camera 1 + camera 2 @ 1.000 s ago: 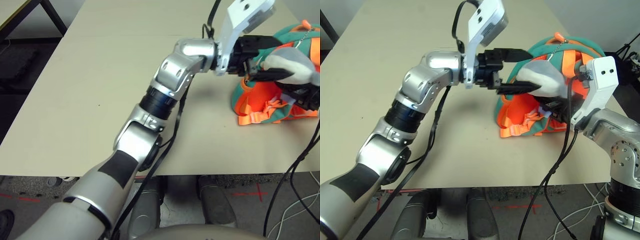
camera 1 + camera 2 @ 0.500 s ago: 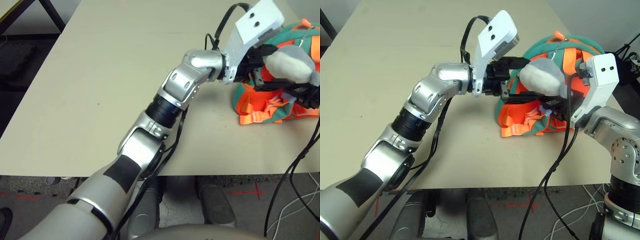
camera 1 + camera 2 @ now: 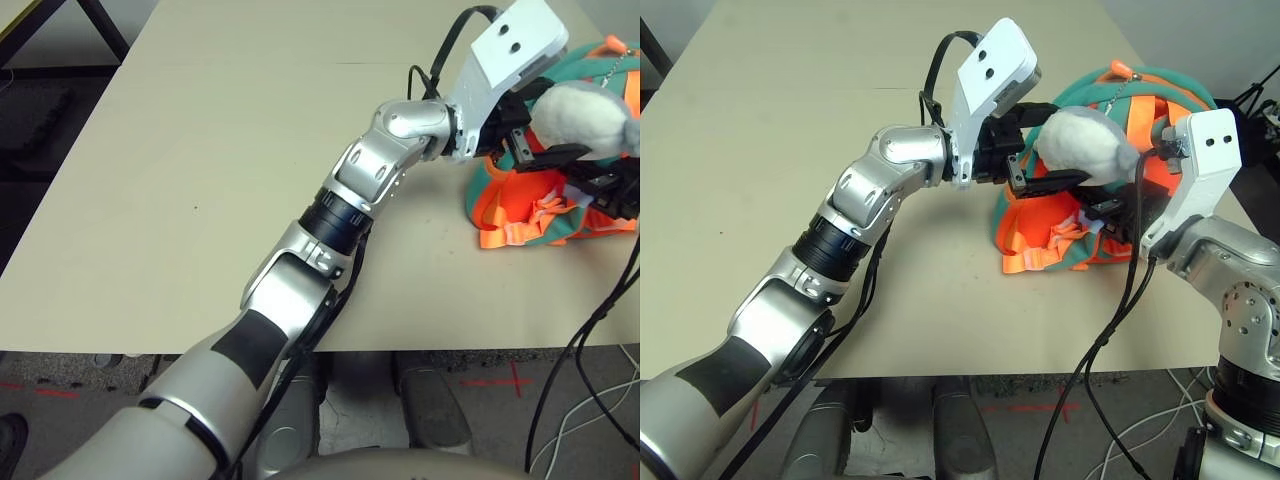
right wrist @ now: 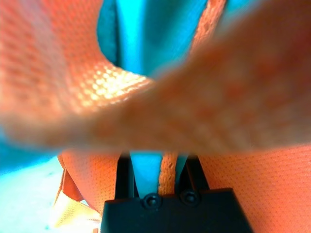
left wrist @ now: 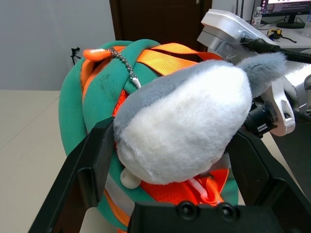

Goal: Put the pencil case into the backpack and zip it.

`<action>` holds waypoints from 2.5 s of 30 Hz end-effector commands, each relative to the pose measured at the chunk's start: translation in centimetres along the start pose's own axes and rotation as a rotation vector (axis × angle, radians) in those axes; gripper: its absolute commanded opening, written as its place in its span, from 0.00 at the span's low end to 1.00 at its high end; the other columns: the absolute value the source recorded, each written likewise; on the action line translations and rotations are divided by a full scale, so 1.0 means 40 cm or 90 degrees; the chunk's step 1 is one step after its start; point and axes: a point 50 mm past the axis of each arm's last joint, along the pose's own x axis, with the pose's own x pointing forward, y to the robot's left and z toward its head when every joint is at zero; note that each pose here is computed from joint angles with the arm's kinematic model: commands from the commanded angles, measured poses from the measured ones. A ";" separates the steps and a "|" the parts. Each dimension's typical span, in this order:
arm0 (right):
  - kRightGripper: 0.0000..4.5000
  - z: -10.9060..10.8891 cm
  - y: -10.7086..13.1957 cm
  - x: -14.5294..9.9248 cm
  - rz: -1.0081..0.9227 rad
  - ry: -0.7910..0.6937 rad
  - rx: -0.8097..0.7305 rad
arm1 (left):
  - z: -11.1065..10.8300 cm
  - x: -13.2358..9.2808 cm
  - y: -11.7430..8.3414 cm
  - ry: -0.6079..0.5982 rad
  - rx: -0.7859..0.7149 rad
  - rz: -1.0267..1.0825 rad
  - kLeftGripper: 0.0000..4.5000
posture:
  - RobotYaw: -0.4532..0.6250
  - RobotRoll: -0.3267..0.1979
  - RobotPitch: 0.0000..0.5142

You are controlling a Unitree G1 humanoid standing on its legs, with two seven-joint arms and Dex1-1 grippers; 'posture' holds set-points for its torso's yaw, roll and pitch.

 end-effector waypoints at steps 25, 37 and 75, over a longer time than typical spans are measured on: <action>0.03 -0.047 0.011 0.020 0.032 0.032 0.021 | 0.018 0.015 -0.022 -0.029 0.008 -0.029 0.32 | 0.44 0.62 0.49; 0.03 -0.067 0.008 0.018 0.024 0.034 0.028 | 0.015 -0.182 0.116 -0.052 -0.103 0.183 0.05 | 0.45 0.62 0.49; 0.76 0.014 0.014 -0.123 0.185 0.088 0.198 | -0.261 -0.446 -0.085 0.190 -0.537 0.154 0.95 | 0.45 0.62 0.45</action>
